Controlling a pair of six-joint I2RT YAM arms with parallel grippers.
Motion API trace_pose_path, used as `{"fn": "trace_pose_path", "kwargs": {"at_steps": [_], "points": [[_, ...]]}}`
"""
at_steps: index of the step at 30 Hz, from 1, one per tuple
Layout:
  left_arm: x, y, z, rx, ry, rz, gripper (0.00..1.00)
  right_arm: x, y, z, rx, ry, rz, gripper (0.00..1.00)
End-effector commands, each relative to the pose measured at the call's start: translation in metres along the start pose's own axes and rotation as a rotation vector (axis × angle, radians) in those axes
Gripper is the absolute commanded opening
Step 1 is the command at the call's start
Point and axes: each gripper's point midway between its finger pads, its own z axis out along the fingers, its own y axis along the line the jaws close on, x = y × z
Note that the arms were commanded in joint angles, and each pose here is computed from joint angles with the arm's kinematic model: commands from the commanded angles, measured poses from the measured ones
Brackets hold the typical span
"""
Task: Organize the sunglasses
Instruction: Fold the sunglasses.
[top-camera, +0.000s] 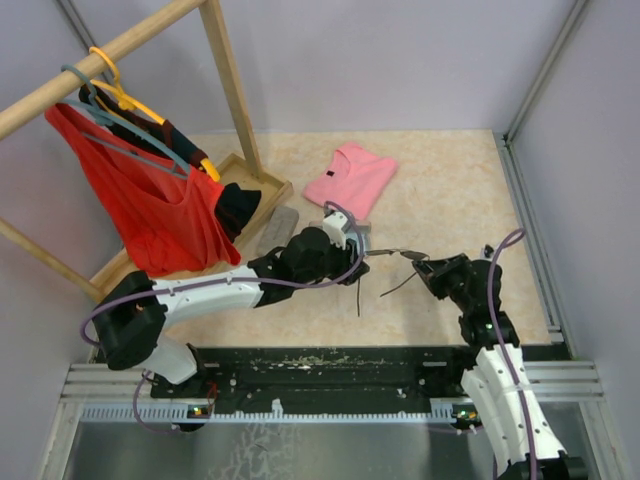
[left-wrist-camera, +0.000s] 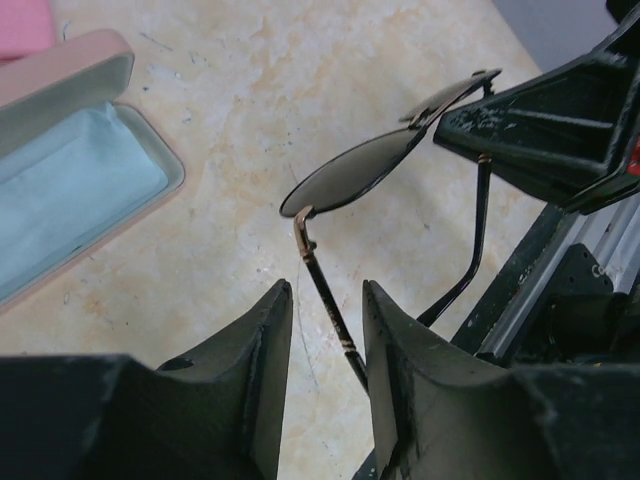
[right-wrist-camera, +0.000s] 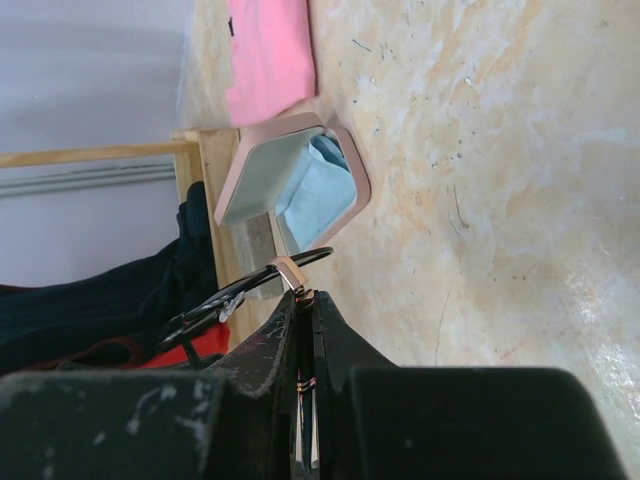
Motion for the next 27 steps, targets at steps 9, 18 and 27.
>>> {"fn": "trace_pose_path", "kwargs": {"at_steps": [9, 18, 27], "points": [[-0.019, -0.015, 0.005, 0.042, -0.047, 0.009, 0.11, 0.001, 0.009, -0.002, -0.053, 0.009, -0.028, 0.00], [-0.021, -0.008, 0.005, 0.007, -0.052, 0.022, 0.03, 0.002, 0.009, -0.005, -0.043, 0.020, -0.067, 0.22], [-0.043, -0.002, -0.005, -0.063, -0.081, 0.059, 0.01, 0.010, 0.006, -0.014, -0.027, 0.068, -0.148, 0.45]]}}
